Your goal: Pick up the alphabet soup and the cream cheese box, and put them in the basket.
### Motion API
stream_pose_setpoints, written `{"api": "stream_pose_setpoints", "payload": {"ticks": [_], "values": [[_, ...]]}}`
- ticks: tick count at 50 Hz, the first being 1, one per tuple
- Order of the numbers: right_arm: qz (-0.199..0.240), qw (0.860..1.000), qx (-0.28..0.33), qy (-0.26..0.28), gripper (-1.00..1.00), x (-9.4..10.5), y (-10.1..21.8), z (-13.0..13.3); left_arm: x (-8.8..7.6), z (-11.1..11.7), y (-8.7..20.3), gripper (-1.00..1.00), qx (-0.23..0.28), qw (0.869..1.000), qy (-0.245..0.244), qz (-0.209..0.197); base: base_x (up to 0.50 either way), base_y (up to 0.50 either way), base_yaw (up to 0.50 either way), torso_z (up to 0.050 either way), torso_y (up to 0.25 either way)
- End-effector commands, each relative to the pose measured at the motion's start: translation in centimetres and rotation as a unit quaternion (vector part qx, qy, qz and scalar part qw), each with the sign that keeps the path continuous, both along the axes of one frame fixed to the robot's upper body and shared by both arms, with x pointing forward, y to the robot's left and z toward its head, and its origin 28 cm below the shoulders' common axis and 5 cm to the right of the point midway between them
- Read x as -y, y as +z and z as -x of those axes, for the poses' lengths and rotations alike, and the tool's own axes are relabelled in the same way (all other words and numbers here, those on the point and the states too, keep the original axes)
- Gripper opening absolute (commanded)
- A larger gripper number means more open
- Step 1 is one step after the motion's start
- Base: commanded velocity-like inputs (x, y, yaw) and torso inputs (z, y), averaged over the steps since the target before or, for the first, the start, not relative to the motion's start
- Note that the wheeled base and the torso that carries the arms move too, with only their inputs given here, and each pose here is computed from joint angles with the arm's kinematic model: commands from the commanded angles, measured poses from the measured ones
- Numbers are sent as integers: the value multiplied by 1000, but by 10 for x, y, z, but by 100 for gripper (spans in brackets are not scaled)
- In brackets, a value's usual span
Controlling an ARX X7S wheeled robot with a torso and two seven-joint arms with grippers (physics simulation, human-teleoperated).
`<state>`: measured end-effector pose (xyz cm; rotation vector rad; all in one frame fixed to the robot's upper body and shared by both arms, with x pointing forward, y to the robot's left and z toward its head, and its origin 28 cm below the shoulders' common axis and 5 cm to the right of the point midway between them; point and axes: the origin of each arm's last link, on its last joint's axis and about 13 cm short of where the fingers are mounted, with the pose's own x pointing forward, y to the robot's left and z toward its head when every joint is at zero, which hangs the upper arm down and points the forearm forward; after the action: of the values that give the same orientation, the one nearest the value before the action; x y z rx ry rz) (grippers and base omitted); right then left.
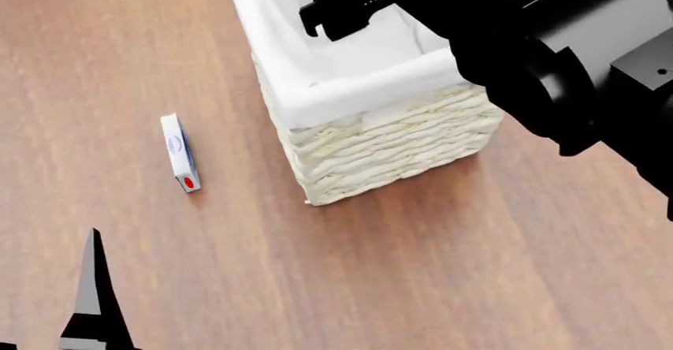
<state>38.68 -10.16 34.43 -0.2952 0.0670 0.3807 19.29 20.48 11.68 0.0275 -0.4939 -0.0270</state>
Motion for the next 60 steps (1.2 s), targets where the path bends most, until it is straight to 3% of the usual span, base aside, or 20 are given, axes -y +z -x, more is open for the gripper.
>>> {"api": "stream_pose_setpoints", "payload": {"ticks": [1,5,6,30,34,38,41,42,44,47,48,53,55,60], "values": [[14,1000,17,5,-100,1,3,-2,0,0,1,100,1,1000,1,-1,0,0,0,0,0],[16,1000,21,5,-100,0,4,-3,0,0,1,100,1,1000,1,-2,0,0,0,0,0],[17,1000,22,5,100,0,4,-3,0,0,1,100,2,1000,1,-2,0,0,0,0,0],[25,999,25,7,100,0,4,1,0,1,2,100,2,1000,2,-3,0,0,0,0,0],[11,998,56,20,100,-2,10,14,0,1,1,100,1,1000,2,-4,0,0,0,0,3],[12,994,101,39,100,-4,24,44,1,0,1,100,0,1000,0,-6,0,0,0,0,0],[15,990,140,23,100,-2,29,59,3,-1,0,100,-1,1000,-4,-7,0,0,0,0,0],[-7,990,138,19,100,-1,28,62,4,-1,0,100,-1,1000,-6,-7,0,0,0,0,0],[12,987,161,12,100,0,19,68,5,-2,-1,100,-1,1000,-8,-8,0,0,0,0,0],[-17,982,188,-5,100,4,4,78,6,-2,-3,100,-4,1000,-12,-9,0,0,0,0,0],[-33,985,172,0,100,5,0,82,5,-2,-3,100,-4,1000,-12,-10,0,0,0,0,0],[-46,977,207,5,100,9,-34,117,5,-5,-2,100,-5,1000,-9,-13,0,0,0,0,0],[-66,979,190,16,100,9,-44,126,6,-5,-2,100,-4,1000,-10,-14,0,0,0,0,0],[-45,980,195,1,100,10,-78,130,8,-5,-3,100,-5,1000,-13,-17,0,0,0,0,0]]}}
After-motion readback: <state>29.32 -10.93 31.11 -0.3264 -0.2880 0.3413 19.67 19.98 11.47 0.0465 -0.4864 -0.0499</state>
